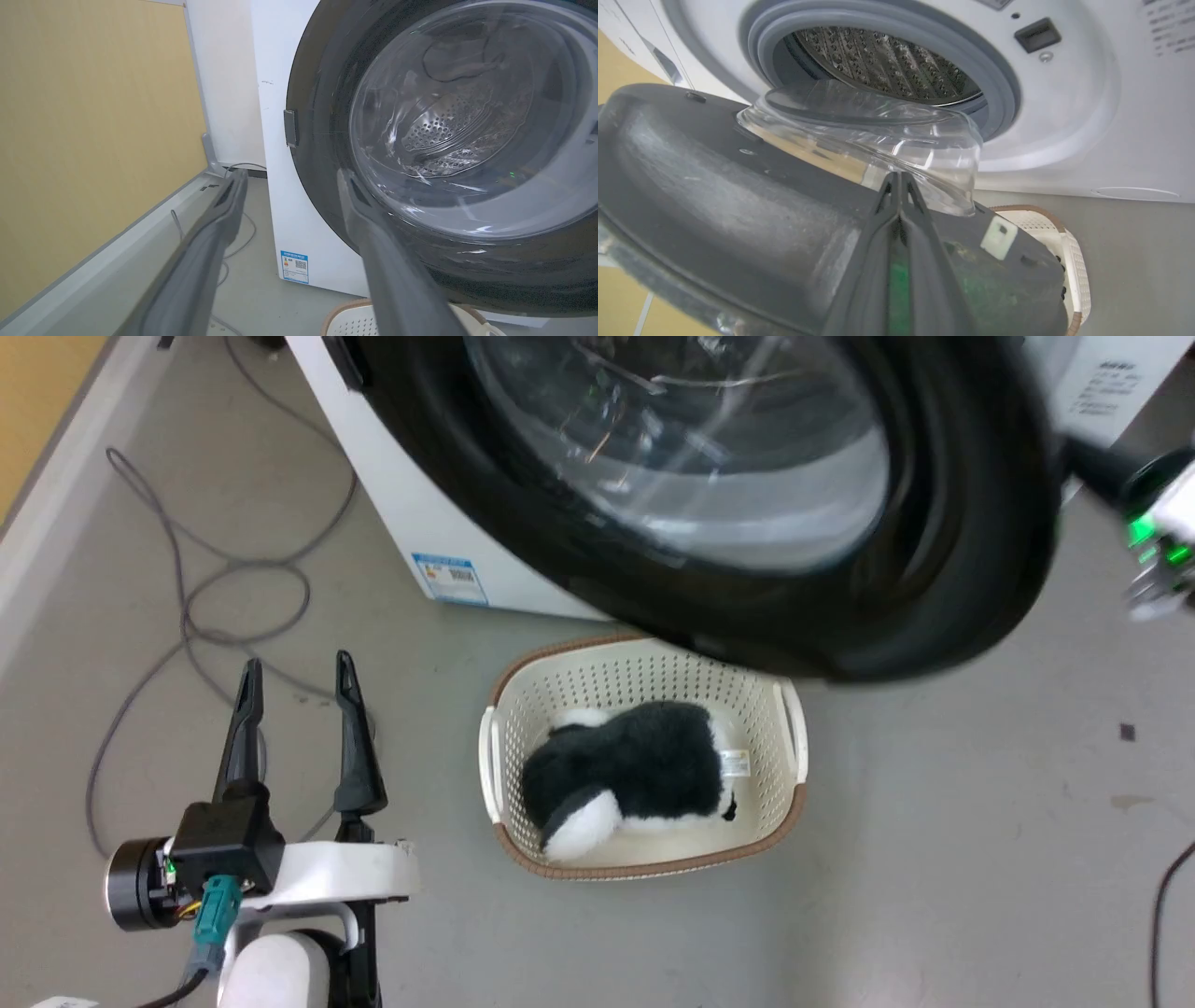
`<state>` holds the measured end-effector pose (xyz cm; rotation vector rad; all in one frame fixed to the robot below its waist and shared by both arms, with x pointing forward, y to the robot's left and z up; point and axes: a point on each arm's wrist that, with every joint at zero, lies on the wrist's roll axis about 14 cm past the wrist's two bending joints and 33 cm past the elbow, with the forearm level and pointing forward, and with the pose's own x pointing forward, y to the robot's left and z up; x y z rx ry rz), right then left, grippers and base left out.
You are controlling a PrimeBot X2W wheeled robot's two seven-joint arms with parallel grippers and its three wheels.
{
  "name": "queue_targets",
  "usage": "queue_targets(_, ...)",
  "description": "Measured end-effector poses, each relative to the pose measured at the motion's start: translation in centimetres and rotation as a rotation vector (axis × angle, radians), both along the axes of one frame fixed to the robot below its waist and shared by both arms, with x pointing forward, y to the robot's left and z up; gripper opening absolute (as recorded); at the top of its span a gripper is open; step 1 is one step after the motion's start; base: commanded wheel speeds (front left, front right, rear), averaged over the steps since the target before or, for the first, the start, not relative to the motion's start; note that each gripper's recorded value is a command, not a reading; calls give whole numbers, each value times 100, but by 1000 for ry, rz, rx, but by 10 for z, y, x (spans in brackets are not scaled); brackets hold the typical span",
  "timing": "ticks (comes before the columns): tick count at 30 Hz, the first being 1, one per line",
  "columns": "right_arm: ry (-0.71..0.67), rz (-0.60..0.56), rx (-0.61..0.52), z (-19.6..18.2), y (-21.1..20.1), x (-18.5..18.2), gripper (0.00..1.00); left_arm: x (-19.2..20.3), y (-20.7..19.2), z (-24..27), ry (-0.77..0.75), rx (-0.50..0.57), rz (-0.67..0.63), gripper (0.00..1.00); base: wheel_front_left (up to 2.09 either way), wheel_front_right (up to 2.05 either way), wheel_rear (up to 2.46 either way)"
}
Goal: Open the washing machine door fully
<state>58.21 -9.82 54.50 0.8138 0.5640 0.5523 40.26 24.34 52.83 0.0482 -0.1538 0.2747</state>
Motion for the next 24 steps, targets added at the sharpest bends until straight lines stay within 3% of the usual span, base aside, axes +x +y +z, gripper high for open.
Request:
queue_targets(11,33,248,5,-13,53,-91,0,-16,-8,7,-14,2,-32,100,0,0,0)
queue_targets(24,39,373,83,-15,81,-167,0,-27,-18,6,-5,10,-67,100,0,0,0)
